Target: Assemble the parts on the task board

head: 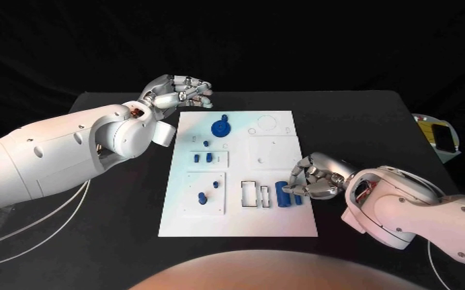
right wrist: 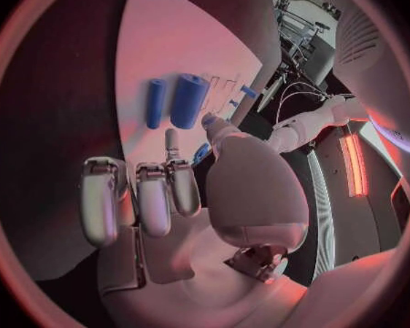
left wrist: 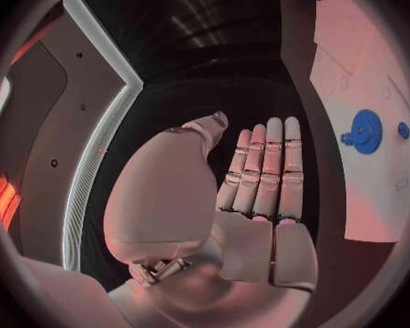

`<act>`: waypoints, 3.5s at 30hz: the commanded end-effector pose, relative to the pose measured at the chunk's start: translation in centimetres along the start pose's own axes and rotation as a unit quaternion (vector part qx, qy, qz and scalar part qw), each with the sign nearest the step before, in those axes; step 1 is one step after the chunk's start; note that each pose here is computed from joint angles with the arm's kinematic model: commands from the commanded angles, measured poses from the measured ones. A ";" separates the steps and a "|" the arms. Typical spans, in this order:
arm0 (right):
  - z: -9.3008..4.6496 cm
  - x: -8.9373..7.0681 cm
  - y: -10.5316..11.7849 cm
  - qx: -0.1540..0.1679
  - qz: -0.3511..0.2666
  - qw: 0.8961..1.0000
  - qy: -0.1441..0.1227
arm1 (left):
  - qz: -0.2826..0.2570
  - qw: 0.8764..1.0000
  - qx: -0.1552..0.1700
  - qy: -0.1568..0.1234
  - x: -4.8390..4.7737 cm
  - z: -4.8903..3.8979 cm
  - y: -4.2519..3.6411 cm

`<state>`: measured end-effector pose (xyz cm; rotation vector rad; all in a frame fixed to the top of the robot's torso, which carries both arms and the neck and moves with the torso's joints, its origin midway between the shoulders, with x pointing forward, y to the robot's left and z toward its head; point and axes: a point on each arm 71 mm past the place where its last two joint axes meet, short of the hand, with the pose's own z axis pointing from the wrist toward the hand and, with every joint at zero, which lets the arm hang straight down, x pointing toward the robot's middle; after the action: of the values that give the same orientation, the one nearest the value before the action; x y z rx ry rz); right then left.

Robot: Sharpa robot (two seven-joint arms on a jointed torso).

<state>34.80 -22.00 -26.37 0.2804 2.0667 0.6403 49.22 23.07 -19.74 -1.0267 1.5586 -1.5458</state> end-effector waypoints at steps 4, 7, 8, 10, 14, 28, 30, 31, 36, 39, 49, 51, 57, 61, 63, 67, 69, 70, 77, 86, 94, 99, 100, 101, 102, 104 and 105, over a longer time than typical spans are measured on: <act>0.1 0.2 0.2 0.002 -0.022 1.000 -0.002 | -0.006 1.000 0.006 0.008 0.23 -0.01 -0.13; 0.2 0.4 0.4 0.000 -0.023 1.000 0.002 | -0.006 1.000 0.006 0.008 0.22 -0.02 -0.13; 0.3 0.6 0.5 0.001 -0.025 1.000 0.005 | -0.006 1.000 0.006 0.009 0.22 -0.03 -0.13; 0.4 0.8 0.5 0.002 -0.030 1.000 0.011 | -0.006 1.000 0.005 0.009 0.23 -0.03 -0.13; 0.6 1.3 0.6 0.007 -0.043 0.999 0.026 | -0.006 1.000 0.005 0.010 0.20 -0.06 -0.12; 1.4 2.8 1.0 0.015 -0.106 0.993 0.044 | -0.008 1.000 0.002 0.016 0.27 -0.14 -0.12; 1.4 3.0 1.0 0.014 -0.112 0.993 0.045 | -0.008 1.000 0.002 0.016 0.26 -0.15 -0.11; 1.4 3.1 1.1 0.013 -0.116 0.992 0.046 | -0.008 1.000 0.002 0.016 0.25 -0.16 -0.11; 1.5 3.4 1.1 0.011 -0.126 0.991 0.049 | -0.011 1.000 0.000 0.018 0.27 -0.19 -0.10; 1.5 3.4 1.2 0.010 -0.127 0.991 0.046 | -0.013 1.000 -0.001 0.020 0.36 -0.18 -0.08; 1.1 2.8 1.6 0.000 -0.065 0.998 0.013 | -0.015 1.000 -0.003 0.020 0.38 -0.17 -0.06; 1.1 2.4 1.9 -0.009 -0.045 0.999 0.005 | -0.015 1.000 -0.004 0.020 0.40 -0.15 -0.05; 1.1 1.1 3.0 -0.034 -0.012 0.999 -0.015 | -0.015 1.000 -0.006 0.022 0.50 -0.11 -0.01; 1.2 0.9 3.7 -0.043 -0.002 0.999 -0.018 | -0.015 1.000 -0.007 0.021 0.48 -0.12 0.00; 1.3 0.9 4.1 -0.047 0.002 0.999 -0.015 | -0.015 1.000 -0.007 0.021 0.44 -0.14 0.00; 1.6 1.1 4.6 -0.052 0.006 0.999 -0.008 | -0.014 1.000 -0.007 0.020 0.40 -0.17 -0.01; 1.7 1.3 4.9 -0.054 0.006 0.999 0.000 | -0.014 1.000 -0.007 0.020 0.40 -0.17 -0.01; 1.8 1.5 5.1 -0.055 0.005 0.998 0.005 | -0.014 1.000 -0.007 0.020 0.42 -0.17 -0.01; 2.6 2.8 5.9 -0.053 -0.008 0.997 0.051 | -0.014 1.000 -0.001 0.017 0.52 -0.10 -0.09; 3.1 3.9 6.0 -0.041 -0.026 0.995 0.088 | -0.020 1.000 -0.001 0.014 0.47 -0.09 -0.09; 3.4 3.9 5.9 -0.030 -0.042 0.996 0.074 | -0.026 1.000 -0.002 0.011 0.41 -0.10 -0.08; 3.6 3.9 6.0 -0.032 -0.050 0.996 0.064 | -0.027 1.000 -0.002 0.011 0.41 -0.12 -0.09; 3.6 3.9 6.1 -0.033 -0.052 0.996 0.062 | -0.027 1.000 -0.002 0.011 0.41 -0.12 -0.09; 3.6 3.9 6.1 -0.034 -0.053 0.996 0.060 | -0.027 1.000 -0.002 0.011 0.41 -0.13 -0.09; 3.6 3.9 6.1 -0.035 -0.054 0.996 0.059 | -0.027 1.000 -0.002 0.011 0.40 -0.13 -0.09; 3.7 3.8 6.2 -0.037 -0.055 0.996 0.055 | -0.027 1.000 -0.003 0.011 0.40 -0.14 -0.08; 3.7 3.8 6.3 -0.039 -0.056 0.996 0.053 | -0.027 1.000 -0.003 0.011 0.39 -0.15 -0.08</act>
<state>35.45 -13.88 -27.38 0.1173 2.1567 0.6991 48.95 22.94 -19.79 -1.0627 1.5751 -1.5758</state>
